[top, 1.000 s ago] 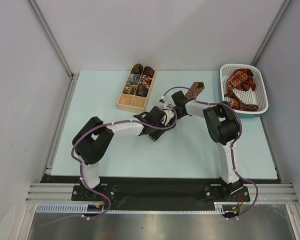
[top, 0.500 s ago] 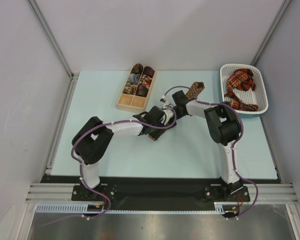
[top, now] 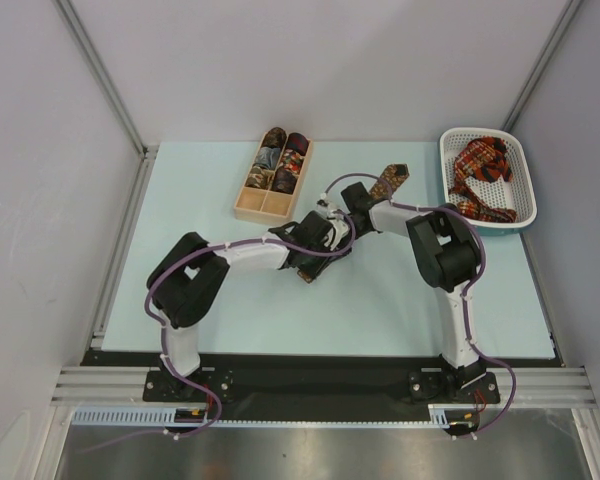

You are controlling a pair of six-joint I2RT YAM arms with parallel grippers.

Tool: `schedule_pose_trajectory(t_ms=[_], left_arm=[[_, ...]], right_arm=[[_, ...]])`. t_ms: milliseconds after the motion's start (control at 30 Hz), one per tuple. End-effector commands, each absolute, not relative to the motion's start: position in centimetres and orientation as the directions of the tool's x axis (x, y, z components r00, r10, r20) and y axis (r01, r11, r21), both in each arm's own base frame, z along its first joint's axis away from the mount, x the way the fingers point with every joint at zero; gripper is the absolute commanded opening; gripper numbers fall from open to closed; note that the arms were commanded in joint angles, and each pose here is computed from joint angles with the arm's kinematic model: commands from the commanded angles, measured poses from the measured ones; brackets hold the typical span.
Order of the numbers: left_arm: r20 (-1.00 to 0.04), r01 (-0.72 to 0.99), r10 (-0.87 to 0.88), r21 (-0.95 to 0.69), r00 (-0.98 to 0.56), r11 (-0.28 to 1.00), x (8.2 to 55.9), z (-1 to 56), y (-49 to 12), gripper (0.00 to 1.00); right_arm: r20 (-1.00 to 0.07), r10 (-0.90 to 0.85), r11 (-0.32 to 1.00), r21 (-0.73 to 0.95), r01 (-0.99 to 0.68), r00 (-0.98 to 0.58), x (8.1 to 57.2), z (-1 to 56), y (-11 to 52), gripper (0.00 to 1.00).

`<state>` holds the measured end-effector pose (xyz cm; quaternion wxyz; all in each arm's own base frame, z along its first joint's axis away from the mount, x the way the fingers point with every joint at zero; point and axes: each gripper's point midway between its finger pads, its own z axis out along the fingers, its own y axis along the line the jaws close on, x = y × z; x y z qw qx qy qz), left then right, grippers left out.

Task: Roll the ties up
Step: Roll the tie

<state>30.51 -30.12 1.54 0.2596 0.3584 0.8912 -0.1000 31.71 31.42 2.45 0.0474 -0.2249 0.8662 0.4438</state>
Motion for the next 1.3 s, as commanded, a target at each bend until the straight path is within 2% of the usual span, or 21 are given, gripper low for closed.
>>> schedule_pose_trajectory(t_ms=[0,133,200,400,533,600,633,667,700,733,833,900,933,1100,1267], left_arm=[[-0.441,0.696,0.625,0.001,-0.644,0.718,28.8,-1.1,-28.6,0.37],[-0.425,0.694,0.630,0.007,-0.650,0.720,28.2,-1.5,-27.8,0.33],[-0.424,0.690,0.630,0.017,-0.651,0.724,28.3,-1.5,-27.4,0.32],[-0.421,0.669,0.611,0.016,-0.670,0.743,28.8,-1.6,-26.5,0.32],[-0.417,0.668,0.612,0.015,-0.672,0.744,28.9,-1.6,-26.4,0.32],[-0.415,0.669,0.612,0.011,-0.673,0.743,28.8,-1.7,-26.5,0.32],[-0.414,0.671,0.613,0.007,-0.673,0.742,28.7,-1.7,-26.5,0.32],[-0.415,0.671,0.612,0.005,-0.673,0.741,28.8,-1.7,-26.6,0.32],[-0.414,0.671,0.613,0.005,-0.673,0.741,28.8,-1.6,-26.6,0.32],[-0.410,0.670,0.613,0.005,-0.676,0.742,28.8,-1.7,-26.6,0.32],[-0.410,0.670,0.612,0.001,-0.677,0.742,28.8,-1.5,-26.7,0.32],[-0.407,0.668,0.610,0.000,-0.680,0.744,28.8,-1.4,-26.7,0.32],[-0.407,0.668,0.610,0.000,-0.680,0.744,28.8,-1.3,-26.7,0.32],[-0.396,0.673,0.610,-0.027,-0.686,0.739,28.4,-1.2,-27.1,0.32],[-0.392,0.672,0.610,-0.029,-0.688,0.740,28.5,-0.9,-27.2,0.31]], right_arm=[[-0.262,-0.358,0.539,0.726,-0.428,-0.896,31.6,1.5,31.0,0.14],[-0.286,-0.317,0.550,0.721,-0.421,-0.904,32.9,2.5,30.7,0.25],[-0.299,-0.295,0.557,0.718,-0.417,-0.908,33.5,3.1,30.4,0.36],[-0.344,-0.194,0.581,0.715,-0.390,-0.919,34.9,4.9,28.8,0.45],[-0.412,-0.078,0.608,0.701,-0.371,-0.908,36.8,7.1,26.7,0.47],[-0.390,-0.017,0.622,0.716,-0.315,-0.921,36.4,7.0,25.4,0.47],[-0.450,0.021,0.625,0.703,-0.340,-0.893,37.2,8.5,24.9,0.46],[-0.462,0.060,0.636,0.701,-0.323,-0.885,37.6,8.9,23.8,0.44],[-0.431,0.088,0.657,0.703,-0.273,-0.898,36.4,7.7,22.8,0.43],[-0.515,0.131,0.703,0.651,-0.287,-0.847,37.2,9.6,21.8,0.43],[-0.556,0.210,0.774,0.597,-0.212,-0.804,35.1,8.3,19.3,0.42],[-0.632,0.264,0.785,0.579,-0.218,-0.729,34.1,10.6,18.4,0.40],[-0.638,0.262,0.801,0.562,-0.206,-0.724,32.3,9.0,18.0,0.40],[-0.846,0.108,0.889,0.317,-0.330,-0.522,27.3,12.1,20.4,0.40],[-0.939,-0.090,0.894,0.071,-0.443,-0.332,22.9,13.0,23.3,0.43]])
